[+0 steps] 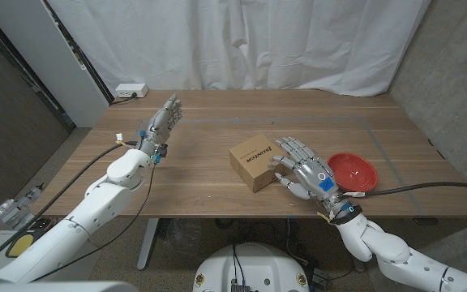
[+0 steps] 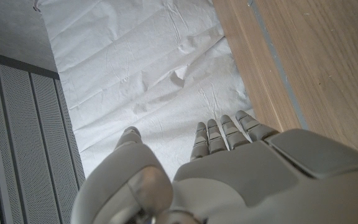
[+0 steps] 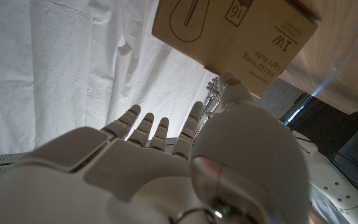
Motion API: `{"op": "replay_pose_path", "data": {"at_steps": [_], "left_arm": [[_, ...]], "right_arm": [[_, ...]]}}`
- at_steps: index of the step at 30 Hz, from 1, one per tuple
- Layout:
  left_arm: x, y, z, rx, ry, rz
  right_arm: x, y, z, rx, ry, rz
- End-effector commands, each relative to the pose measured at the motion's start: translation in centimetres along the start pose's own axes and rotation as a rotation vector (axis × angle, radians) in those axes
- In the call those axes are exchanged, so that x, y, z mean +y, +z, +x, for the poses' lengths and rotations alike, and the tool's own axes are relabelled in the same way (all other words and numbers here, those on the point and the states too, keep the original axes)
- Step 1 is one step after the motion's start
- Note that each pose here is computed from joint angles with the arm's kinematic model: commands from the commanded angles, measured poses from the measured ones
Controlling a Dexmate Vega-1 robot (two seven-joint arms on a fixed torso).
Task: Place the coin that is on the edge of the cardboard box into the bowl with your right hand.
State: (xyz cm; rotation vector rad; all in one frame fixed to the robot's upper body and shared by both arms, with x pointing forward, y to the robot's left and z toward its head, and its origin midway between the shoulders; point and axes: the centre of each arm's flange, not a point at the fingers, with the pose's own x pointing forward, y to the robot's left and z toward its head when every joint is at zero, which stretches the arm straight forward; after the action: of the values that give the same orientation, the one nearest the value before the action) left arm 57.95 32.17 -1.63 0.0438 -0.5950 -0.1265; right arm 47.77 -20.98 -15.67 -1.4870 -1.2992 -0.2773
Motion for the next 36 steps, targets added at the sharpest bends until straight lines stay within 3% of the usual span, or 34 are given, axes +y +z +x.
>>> {"op": "replay_pose_path", "data": {"at_steps": [1,36], "left_arm": [[0.4,0.3,-0.1,-0.007,0.004,0.003],[0.7,0.5,-1.5,-0.008,0.029,0.006]], "right_arm": [[0.7,0.0,0.3,0.0,0.01,-0.008],[1.3,-0.5,0.4,-0.007,0.012,0.014]]}}
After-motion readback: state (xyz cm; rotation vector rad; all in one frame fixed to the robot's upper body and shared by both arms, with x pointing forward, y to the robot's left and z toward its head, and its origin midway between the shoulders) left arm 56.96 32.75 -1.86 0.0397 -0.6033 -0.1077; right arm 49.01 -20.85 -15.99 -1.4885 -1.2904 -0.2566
